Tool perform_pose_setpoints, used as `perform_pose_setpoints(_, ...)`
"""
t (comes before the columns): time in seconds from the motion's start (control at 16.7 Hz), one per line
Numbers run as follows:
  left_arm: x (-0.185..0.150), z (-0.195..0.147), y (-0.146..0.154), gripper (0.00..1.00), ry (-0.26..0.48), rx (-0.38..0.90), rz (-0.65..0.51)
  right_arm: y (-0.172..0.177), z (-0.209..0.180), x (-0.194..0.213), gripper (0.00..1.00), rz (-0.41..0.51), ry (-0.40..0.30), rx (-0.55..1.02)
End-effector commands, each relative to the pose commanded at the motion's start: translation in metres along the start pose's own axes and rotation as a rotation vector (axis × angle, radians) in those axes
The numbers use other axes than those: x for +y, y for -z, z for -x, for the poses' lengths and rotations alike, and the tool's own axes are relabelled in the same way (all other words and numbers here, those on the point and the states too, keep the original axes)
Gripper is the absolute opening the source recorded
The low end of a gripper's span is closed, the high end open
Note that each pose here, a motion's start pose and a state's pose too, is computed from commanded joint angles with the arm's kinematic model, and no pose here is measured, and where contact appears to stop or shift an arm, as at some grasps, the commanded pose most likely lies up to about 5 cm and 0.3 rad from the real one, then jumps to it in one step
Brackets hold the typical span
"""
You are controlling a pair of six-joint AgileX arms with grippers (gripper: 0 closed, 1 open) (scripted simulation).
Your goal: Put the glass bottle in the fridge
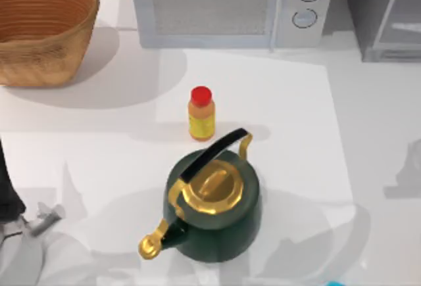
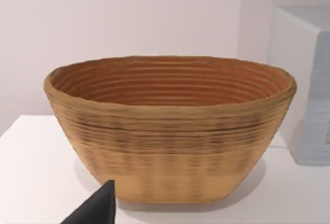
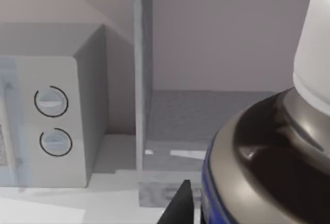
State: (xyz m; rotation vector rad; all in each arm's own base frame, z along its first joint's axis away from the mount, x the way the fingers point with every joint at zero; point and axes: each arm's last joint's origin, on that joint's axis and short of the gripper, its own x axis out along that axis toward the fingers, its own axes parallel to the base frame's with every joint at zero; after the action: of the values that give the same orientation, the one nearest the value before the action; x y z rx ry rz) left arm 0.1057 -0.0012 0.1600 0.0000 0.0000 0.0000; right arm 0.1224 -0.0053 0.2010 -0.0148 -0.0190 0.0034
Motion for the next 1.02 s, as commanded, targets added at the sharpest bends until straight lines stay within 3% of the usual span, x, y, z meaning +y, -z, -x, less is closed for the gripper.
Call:
perform_pose_setpoints(0.24, 0.0, 0.0, 0.0, 1.0, 0.0, 0.0, 0.0, -0.044, -0.039, -0.008, 0.01, 0.015, -0.011, -0.054)
perform_pose_setpoints(0.54, 0.0, 0.0, 0.0, 1.0, 0.0, 0.0, 0.0, -0.077, -0.12, -0.027, 0.01, 0.031, -0.035, -0.129)
perform_pose_setpoints(0.78, 0.0, 0.0, 0.0, 1.0, 0.0, 0.0, 0.0, -0.058, -0.194, -0.05, 0.01, 0.03, -0.046, -0.129)
perform_pose_setpoints(1.02, 0.0, 0.0, 0.0, 1.0, 0.0, 0.0, 0.0, -0.002, -0.249, -0.075, 0.01, 0.015, -0.034, -0.077)
